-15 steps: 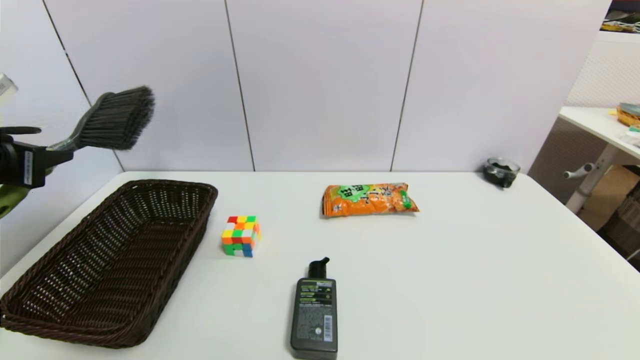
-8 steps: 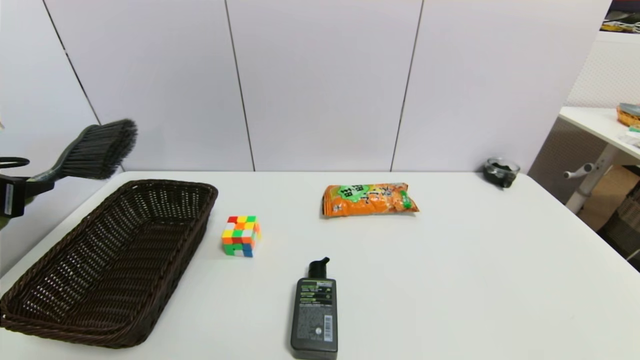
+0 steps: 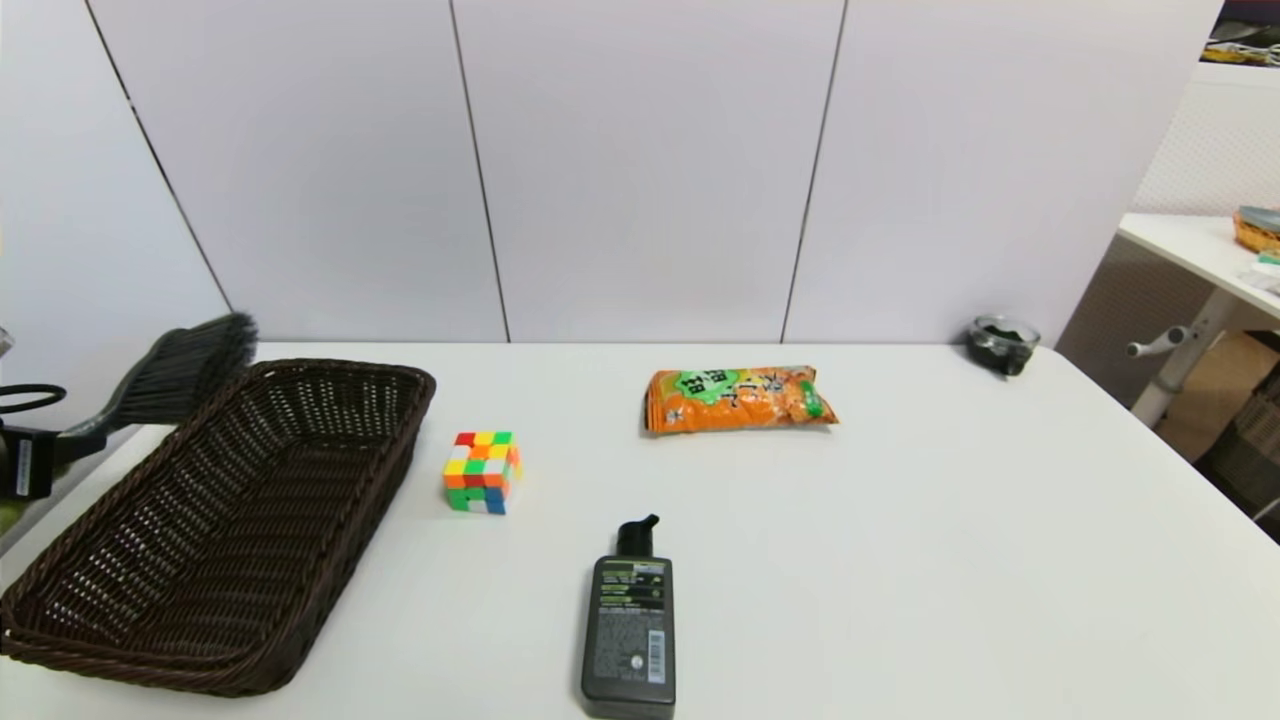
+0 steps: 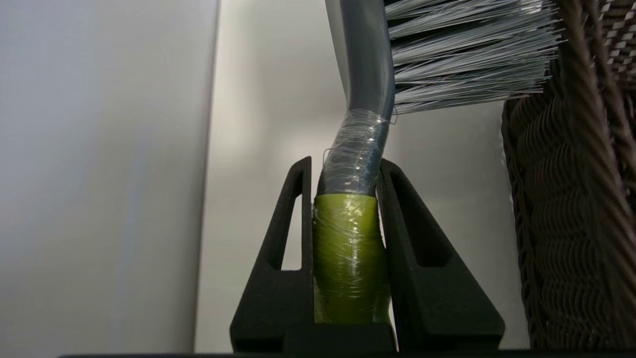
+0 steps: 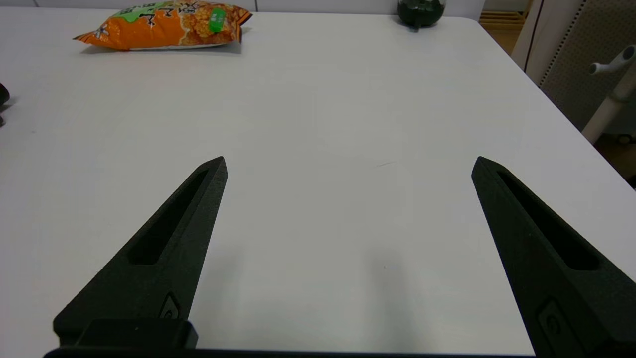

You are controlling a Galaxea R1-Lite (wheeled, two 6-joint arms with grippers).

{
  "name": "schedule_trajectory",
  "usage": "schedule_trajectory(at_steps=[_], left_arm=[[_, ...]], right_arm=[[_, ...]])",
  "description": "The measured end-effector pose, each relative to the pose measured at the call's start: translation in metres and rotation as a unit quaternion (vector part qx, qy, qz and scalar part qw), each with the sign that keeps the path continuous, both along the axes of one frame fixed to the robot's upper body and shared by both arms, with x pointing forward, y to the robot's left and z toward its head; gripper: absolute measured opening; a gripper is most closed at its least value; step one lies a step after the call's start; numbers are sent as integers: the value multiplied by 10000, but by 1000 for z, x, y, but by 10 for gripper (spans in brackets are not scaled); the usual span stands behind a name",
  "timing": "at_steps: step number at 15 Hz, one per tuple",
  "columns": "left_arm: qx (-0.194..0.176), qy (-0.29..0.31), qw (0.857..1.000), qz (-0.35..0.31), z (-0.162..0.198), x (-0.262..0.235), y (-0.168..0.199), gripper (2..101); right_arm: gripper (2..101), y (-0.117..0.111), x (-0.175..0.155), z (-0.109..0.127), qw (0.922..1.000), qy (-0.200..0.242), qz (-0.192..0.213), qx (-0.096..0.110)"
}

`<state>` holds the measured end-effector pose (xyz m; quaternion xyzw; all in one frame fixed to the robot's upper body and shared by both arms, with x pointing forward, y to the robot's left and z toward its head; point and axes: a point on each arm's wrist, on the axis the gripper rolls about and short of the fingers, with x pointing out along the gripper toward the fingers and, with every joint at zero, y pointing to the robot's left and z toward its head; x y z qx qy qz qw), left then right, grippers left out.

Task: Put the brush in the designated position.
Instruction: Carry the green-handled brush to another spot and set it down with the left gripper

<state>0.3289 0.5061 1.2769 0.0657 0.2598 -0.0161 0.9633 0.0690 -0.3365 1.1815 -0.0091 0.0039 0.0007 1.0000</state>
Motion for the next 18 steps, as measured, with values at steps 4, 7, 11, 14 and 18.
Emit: schedule_trajectory(at_steps=[4,7,11,14,18], left_arm=[[-84,426,9989,-181,-26,6,5,248],[-164,532,9982,-210,-40,13,10,248],[-420,640,9965,-347,-61,21,16,248],[-520,738,9953,-358,-73,25,20,246],[-559,786,9947,-365,-77,28,22,412]], right_arm=[[974,0,0,0,10000,2,0,0],[974,0,0,0,10000,0,2,-2],[974,0,0,0,10000,2,-2,-2],[974,0,0,0,10000,0,0,0],[974,0,0,0,10000,0,-2,-2]])
